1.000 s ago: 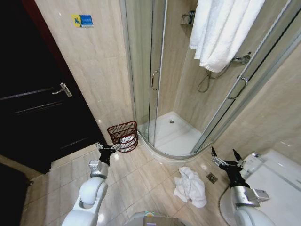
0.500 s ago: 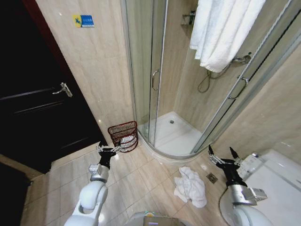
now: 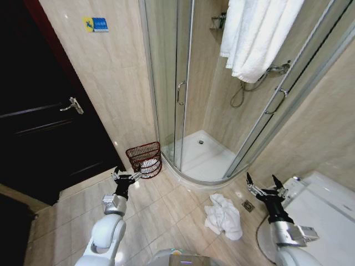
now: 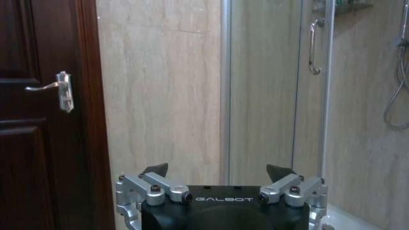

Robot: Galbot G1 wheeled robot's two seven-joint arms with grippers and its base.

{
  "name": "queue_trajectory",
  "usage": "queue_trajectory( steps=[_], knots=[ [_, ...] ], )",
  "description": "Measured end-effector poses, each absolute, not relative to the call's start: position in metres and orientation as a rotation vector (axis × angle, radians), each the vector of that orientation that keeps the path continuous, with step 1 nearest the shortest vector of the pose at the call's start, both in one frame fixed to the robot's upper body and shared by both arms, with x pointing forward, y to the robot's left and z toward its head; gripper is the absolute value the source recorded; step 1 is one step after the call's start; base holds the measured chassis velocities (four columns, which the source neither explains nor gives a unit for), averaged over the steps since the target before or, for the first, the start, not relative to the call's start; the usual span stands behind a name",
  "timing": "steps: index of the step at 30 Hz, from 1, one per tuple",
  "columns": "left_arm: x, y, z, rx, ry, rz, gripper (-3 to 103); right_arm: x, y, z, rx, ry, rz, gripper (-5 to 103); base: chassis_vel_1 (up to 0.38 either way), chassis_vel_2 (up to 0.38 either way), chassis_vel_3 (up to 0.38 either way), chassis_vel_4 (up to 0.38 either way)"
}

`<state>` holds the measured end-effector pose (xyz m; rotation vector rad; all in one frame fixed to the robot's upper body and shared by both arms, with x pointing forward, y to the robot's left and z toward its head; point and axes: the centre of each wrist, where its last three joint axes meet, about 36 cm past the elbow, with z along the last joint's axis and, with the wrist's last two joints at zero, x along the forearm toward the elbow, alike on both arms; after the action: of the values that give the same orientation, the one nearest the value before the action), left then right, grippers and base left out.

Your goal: Discard the used towel into the hamper.

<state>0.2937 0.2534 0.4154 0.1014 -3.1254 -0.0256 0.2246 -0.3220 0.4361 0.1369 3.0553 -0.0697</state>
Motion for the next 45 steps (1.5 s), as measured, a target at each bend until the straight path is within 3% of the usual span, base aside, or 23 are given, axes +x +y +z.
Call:
queue_trajectory(
  steps=[12, 30, 45],
  knots=[
    [0.294, 0.251, 0.414, 0.113, -3.125, -0.01, 100, 0.231, -0.328, 0.426, 0.148, 3.055, -0.073, 100, 0.061, -0.077, -0.059, 0.056],
    [0.311, 0.223, 0.393, 0.015, -3.098, 0.038, 100, 0.326, -0.327, 0.437, 0.089, 2.881, 0.081, 100, 0.0, 0.0, 0.0, 0.0],
    [0.31, 0.236, 0.38, 0.057, -3.064, -0.018, 100, 0.433, -0.31, 0.535, -0.109, 2.684, 0.064, 100, 0.0, 0.0, 0.0, 0.0]
  ],
)
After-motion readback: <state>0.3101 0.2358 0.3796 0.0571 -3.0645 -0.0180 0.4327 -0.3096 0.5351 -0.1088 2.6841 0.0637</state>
